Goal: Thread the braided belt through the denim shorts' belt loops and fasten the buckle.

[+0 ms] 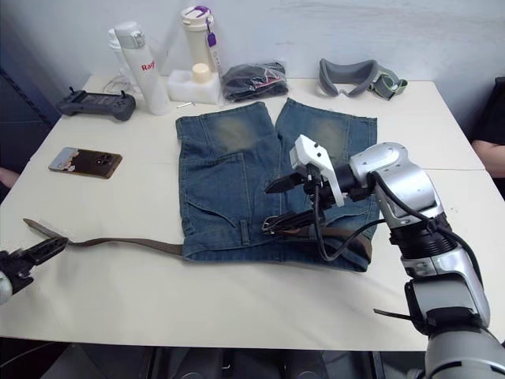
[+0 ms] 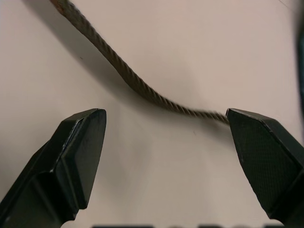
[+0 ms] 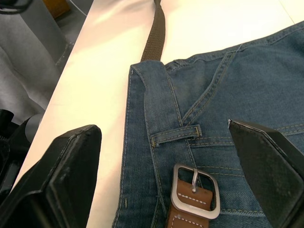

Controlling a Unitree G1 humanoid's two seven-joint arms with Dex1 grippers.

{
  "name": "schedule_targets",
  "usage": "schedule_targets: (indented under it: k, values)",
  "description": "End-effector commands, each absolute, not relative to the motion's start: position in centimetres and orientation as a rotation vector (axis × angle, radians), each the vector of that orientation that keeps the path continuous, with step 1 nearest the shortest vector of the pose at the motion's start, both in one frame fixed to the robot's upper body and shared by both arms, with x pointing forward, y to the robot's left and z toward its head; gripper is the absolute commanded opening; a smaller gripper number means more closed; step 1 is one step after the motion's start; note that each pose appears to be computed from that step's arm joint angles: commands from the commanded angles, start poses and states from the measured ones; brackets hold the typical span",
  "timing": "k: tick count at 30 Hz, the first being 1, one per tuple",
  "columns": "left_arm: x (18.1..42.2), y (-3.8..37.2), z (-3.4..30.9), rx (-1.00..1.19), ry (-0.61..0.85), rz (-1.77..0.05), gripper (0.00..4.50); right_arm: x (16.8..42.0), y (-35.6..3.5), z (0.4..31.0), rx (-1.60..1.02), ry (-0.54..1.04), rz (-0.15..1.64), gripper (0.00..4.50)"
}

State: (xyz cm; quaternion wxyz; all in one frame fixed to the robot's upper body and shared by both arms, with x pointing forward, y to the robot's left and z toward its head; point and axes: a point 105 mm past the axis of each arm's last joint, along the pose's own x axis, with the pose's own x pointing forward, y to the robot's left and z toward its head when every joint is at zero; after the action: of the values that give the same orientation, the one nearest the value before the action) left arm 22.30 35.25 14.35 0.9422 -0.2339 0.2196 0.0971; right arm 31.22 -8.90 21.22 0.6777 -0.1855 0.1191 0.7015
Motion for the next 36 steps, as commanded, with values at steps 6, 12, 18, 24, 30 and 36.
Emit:
schedule_targets:
  k: [6, 12, 18, 24, 30, 36]
  values:
    - [26.6, 34.7, 14.5, -0.529, 0.429, 0.379, 4.41, 31.2, -8.7, 22.3, -0.424, 0.225, 1.532, 4.5]
    - [26.3, 37.1, 15.0, -0.614, 0.396, 0.568, 4.41, 31.4, -9.5, 22.3, -0.416, 0.232, 1.478, 4.5]
    - [28.2, 36.2, 20.0, -0.592, 0.234, 0.5, 4.41, 31.6, -9.5, 22.0, -0.407, 0.228, 1.46, 4.5]
    - [24.7, 39.9, 19.6, -0.615, 0.217, 0.781, 4.41, 31.8, -9.1, 22.2, -0.405, 0.211, 1.463, 4.5]
    - [20.7, 40.7, 17.4, -0.71, 0.168, 0.993, 4.41, 32.3, -9.0, 21.8, -0.411, 0.214, 1.462, 4.5]
    - [22.5, 38.6, 15.1, -0.878, 0.169, 0.876, 4.41, 32.5, -8.1, 22.1, -0.416, 0.194, 1.485, 4.5]
